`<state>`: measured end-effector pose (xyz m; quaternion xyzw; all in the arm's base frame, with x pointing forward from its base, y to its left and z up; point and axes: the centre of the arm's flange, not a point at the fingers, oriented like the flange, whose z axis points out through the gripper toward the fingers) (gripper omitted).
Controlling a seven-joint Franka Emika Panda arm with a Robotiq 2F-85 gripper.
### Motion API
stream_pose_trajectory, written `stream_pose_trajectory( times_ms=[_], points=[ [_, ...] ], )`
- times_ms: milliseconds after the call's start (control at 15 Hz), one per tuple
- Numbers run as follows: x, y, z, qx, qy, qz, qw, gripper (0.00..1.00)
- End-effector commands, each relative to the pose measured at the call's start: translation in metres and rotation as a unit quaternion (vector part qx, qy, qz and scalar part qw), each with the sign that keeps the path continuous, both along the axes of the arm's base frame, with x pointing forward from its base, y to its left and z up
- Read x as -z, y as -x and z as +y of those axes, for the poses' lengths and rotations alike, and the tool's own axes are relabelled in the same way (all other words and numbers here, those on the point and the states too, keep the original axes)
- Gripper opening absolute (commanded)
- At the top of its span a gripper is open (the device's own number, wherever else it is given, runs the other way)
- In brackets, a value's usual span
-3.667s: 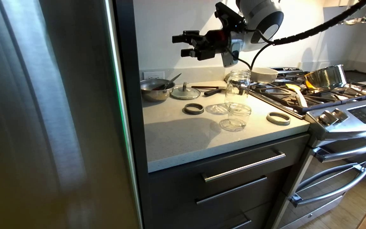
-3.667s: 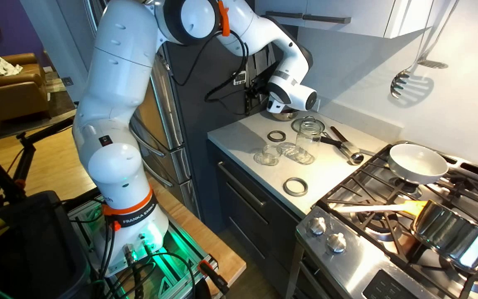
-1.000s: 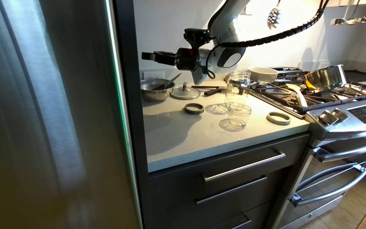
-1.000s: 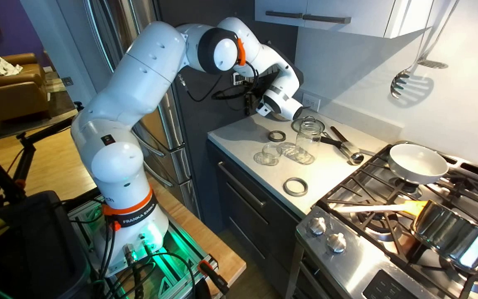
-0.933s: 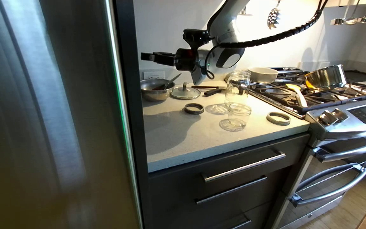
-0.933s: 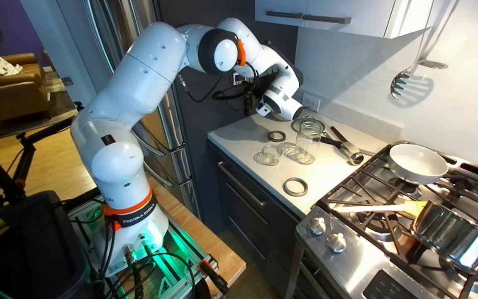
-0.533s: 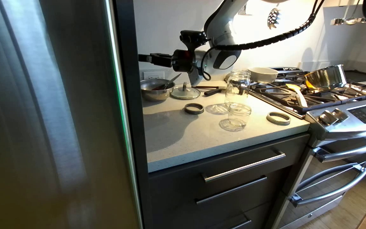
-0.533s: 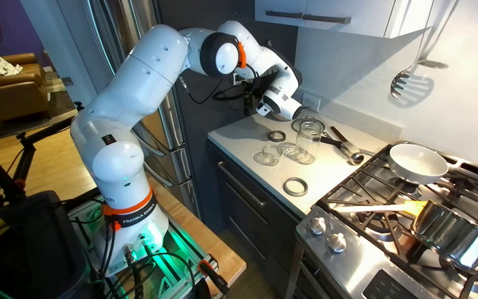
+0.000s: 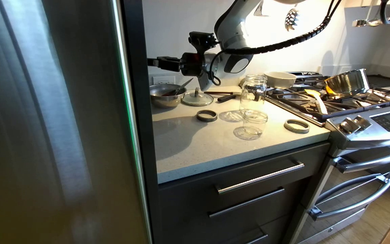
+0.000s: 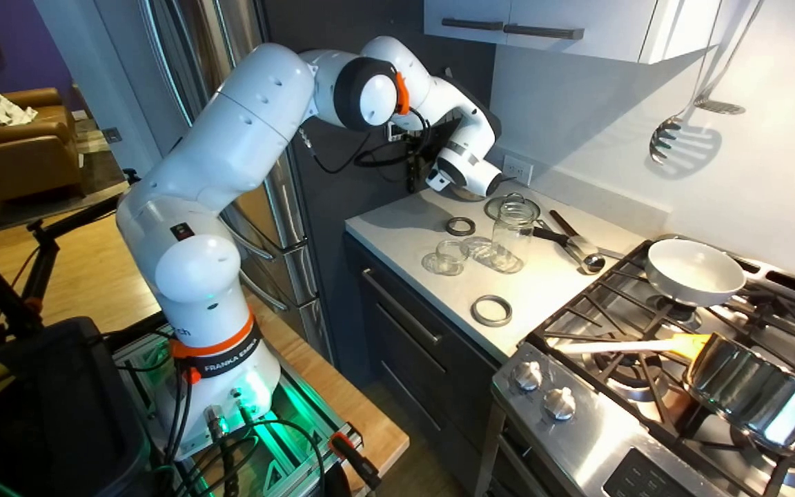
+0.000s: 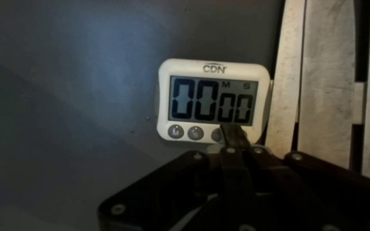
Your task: Press a button on the remote controller on the magnetic wall rack on the left wall near the kitchen knives on the wall
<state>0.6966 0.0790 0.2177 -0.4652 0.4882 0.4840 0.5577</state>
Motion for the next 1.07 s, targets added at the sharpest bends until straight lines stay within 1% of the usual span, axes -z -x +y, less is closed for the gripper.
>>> stream_pose_trajectory(
  times_ms=[0, 600, 1000],
  points=[
    [0.0042, -0.0094, 0.0055, 0.003, 0.01, 0.01, 0.9999, 0.0],
    [0.004, -0.0117, 0.0118, 0.002, 0.018, 0.017, 0.9997, 0.0],
    [0.0024, -0.0115, 0.0105, 0.001, 0.017, 0.016, 0.9997, 0.0]
  ],
)
